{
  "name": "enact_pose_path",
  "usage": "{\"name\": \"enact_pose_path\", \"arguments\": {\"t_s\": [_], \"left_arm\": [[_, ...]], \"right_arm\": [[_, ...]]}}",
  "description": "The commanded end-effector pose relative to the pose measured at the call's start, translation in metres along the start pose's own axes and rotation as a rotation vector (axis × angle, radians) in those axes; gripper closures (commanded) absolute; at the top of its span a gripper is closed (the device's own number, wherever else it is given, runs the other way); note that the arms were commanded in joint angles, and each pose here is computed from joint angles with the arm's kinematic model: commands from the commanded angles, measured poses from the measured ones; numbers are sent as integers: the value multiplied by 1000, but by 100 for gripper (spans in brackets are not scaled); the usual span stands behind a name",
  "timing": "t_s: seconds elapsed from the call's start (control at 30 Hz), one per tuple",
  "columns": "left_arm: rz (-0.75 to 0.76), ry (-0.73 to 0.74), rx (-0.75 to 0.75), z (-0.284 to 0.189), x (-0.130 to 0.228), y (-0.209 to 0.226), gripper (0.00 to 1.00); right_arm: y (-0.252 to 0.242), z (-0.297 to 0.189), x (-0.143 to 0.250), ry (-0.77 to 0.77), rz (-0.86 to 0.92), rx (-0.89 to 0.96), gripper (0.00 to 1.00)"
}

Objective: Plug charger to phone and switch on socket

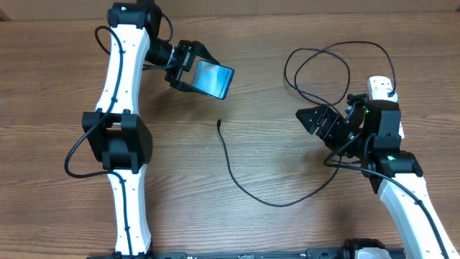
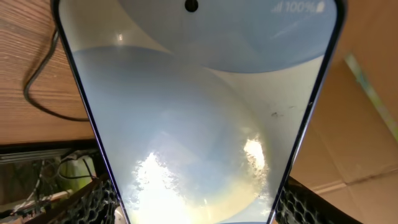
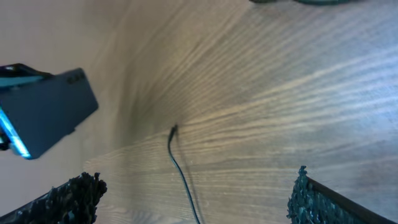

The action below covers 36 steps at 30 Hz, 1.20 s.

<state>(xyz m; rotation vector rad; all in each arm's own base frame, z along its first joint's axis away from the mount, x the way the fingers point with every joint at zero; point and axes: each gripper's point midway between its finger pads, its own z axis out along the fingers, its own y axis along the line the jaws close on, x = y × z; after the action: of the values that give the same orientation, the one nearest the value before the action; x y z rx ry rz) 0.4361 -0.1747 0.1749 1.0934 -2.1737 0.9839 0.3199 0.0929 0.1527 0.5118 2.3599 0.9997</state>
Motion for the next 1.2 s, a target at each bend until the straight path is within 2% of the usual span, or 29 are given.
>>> {"name": "enact_pose_path", "arguments": {"t_s": [0.0,0.27,0.63,1.17], "left_arm": [[-50,-30,-43,8,3,4,94],[-75,-62,-83,17,4,7,96],[-123,-104,-118,23,2,11,96],[-116,-101,-126,26,5,11,93]], "right_arm": [[23,0,-6,-11,-55,-60,0],[53,17,0,1,-118,-139,0],[104,46,-20,48,-178,-188,7],[152,92,-4,82,-229,-174,18]]}}
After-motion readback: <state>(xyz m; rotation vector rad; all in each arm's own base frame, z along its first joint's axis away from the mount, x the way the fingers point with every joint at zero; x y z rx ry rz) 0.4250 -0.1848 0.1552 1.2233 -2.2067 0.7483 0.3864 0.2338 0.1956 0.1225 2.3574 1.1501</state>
